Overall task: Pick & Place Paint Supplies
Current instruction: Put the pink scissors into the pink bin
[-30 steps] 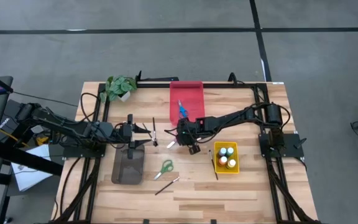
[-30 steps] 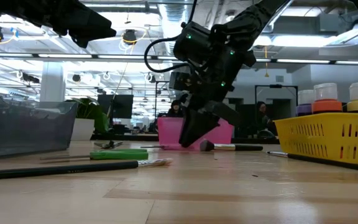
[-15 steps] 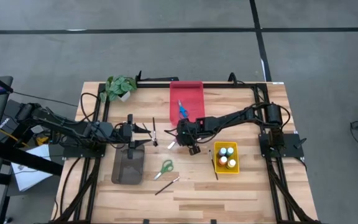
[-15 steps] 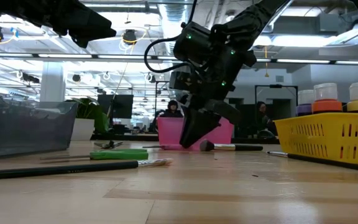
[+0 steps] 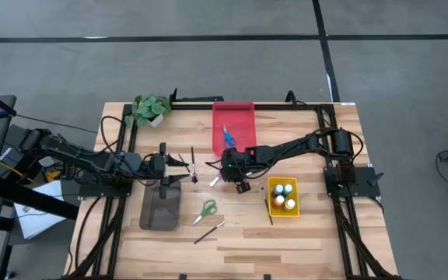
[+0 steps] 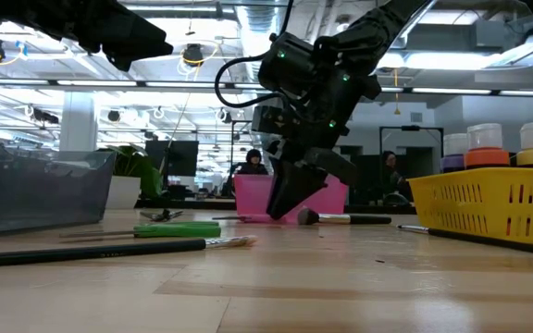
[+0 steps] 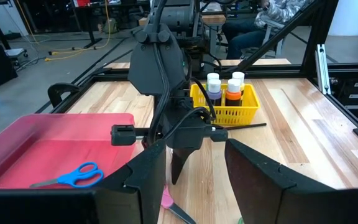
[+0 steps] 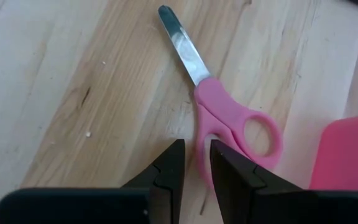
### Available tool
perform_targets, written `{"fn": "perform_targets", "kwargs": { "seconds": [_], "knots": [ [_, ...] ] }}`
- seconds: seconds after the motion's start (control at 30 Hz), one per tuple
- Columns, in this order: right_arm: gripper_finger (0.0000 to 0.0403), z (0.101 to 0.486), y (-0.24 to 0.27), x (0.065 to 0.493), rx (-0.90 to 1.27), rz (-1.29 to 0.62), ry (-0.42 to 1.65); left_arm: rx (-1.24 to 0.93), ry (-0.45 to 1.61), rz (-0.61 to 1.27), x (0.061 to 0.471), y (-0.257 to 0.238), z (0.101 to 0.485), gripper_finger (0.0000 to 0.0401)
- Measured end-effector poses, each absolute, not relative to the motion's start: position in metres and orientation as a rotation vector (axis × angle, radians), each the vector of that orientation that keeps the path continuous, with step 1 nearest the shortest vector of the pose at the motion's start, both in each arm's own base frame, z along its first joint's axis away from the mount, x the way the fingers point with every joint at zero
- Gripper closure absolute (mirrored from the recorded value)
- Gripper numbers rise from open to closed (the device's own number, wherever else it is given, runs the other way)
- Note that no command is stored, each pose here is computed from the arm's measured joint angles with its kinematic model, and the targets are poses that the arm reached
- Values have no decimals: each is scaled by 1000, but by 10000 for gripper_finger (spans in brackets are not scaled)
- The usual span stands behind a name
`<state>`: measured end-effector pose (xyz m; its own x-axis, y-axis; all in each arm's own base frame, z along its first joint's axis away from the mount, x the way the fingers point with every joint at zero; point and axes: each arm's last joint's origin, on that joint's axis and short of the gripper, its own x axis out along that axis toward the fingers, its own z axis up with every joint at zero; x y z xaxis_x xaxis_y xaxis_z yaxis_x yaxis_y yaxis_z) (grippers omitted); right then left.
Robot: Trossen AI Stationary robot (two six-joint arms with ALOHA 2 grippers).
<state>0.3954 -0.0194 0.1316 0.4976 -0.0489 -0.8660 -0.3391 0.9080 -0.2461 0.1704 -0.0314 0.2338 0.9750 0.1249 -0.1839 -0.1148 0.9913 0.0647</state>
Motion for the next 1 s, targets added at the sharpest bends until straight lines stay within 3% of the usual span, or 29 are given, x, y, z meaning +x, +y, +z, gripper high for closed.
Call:
{"fn": "perform_targets", "kwargs": {
  "seconds": [0.47, 1.0],
  "knots": [
    [331, 132, -20, 396, -415, 180, 1038, 54, 189, 121, 170, -31, 234, 243],
    [331, 102, -20, 404, -387, 176, 1064, 55, 194, 121, 170, -31, 233, 243]
  ]
}}
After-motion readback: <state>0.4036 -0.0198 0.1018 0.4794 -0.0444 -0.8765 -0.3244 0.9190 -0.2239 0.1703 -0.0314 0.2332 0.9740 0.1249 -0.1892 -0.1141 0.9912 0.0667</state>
